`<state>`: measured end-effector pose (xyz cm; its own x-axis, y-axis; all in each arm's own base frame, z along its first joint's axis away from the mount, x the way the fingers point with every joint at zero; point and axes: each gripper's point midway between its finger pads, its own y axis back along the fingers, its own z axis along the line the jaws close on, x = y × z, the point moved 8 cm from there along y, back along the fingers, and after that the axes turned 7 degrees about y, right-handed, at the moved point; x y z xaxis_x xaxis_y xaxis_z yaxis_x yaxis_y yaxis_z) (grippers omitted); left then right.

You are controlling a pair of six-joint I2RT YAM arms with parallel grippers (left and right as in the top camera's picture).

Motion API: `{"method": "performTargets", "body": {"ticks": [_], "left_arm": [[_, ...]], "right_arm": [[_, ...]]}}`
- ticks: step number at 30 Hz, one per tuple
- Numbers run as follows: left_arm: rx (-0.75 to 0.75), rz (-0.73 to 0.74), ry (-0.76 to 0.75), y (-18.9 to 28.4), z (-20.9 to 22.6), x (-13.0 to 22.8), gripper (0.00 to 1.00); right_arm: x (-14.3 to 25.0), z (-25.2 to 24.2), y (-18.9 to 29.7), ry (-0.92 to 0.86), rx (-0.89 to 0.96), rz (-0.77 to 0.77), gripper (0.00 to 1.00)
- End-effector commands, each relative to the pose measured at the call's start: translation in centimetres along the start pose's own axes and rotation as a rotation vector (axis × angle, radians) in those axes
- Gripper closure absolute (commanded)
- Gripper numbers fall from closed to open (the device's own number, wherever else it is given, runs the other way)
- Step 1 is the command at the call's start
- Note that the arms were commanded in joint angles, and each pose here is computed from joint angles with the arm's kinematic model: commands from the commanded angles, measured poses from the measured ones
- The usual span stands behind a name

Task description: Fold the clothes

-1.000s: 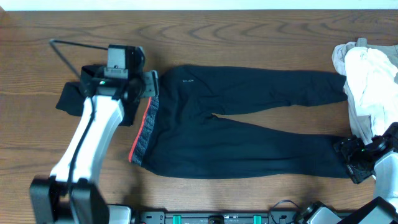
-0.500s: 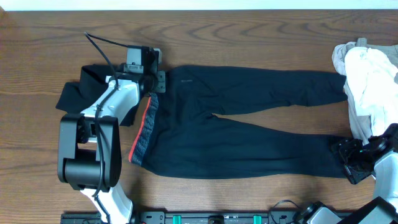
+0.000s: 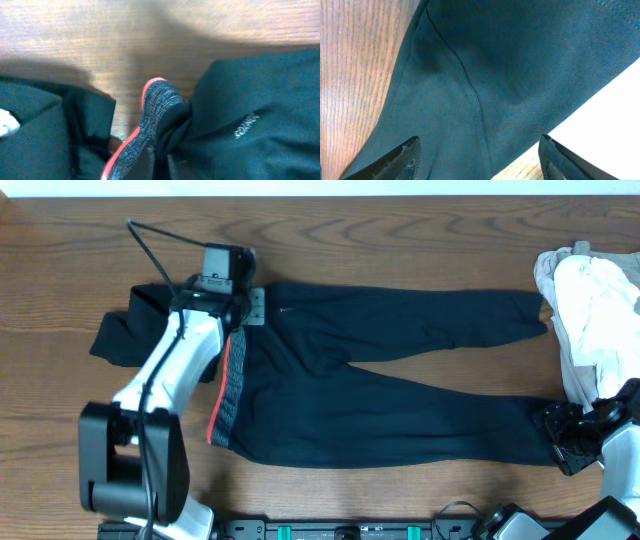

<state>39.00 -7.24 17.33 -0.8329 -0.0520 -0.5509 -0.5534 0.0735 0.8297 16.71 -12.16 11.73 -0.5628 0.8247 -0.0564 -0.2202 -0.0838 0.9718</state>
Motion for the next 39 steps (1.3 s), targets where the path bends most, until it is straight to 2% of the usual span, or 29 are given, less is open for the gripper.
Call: {"method": "performTargets", "body": {"ticks": [1, 6, 10, 14, 16, 19, 22, 23, 24, 31, 35, 36, 38, 39], "left_arm": [[-0.068, 0.013, -0.049, -0.5, -0.9, 0.3, 0.66], [-0.114, 0.090, -0.061, -3.4, -0.5, 1.8, 0.55], [-0.237, 0.080, -0.058, -4.1, 0.9, 1.8, 0.55], [-0.275, 0.015, 0.033, -3.9, 2.1, 0.7, 0.56], [-0.196, 0.006, 0.078, -4.3, 1.9, 0.4, 0.65], [0.024, 0.034, 0.087, -5.4, 0.1, 0.4, 0.75], [0.090, 0.073, 0.076, -6.9, -1.0, 1.3, 0.81], [0.092, 0.087, 0.068, -7.4, -1.3, 1.7, 0.90], [0.093, 0.105, 0.048, -7.8, -1.6, 2.1, 0.94], [0.010, 0.123, -0.106, -8.0, -4.7, 3.9, 0.94], [0.036, 0.139, -0.228, -7.9, -7.3, 5.1, 0.94], [0.042, 0.146, -0.250, -7.9, -7.9, 5.5, 0.92], [0.042, 0.153, -0.270, -7.7, -8.5, 5.9, 0.78], [0.026, 0.149, -0.274, -7.6, -8.5, 5.9, 0.77]], "right_arm": [[0.0, -0.2, -0.1, 0.005, -0.007, 0.002, 0.27], [0.1, -0.2, -0.1, 0.005, -0.006, 0.003, 0.27], [0.0, -0.2, -0.1, 0.005, -0.007, 0.002, 0.27], [0.0, -0.2, -0.1, 0.006, -0.007, 0.002, 0.27], [0.0, -0.2, -0.1, 0.006, -0.006, 0.001, 0.27], [0.0, -0.2, -0.1, 0.007, -0.007, -0.003, 0.27], [0.0, -0.2, -0.1, 0.006, -0.008, -0.002, 0.27], [0.0, -0.2, -0.1, 0.006, -0.007, -0.002, 0.27], [0.0, -0.2, -0.1, 0.007, -0.007, -0.002, 0.27], [0.0, -0.2, -0.1, 0.006, -0.008, -0.002, 0.27], [0.0, -0.2, -0.1, 0.006, -0.008, -0.002, 0.27], [0.0, -0.2, -0.1, 0.006, -0.008, -0.002, 0.27], [0.0, -0.2, -0.1, 0.006, -0.008, -0.001, 0.27], [0.0, -0.2, -0.1, 0.006, -0.008, -0.001, 0.27]]}}
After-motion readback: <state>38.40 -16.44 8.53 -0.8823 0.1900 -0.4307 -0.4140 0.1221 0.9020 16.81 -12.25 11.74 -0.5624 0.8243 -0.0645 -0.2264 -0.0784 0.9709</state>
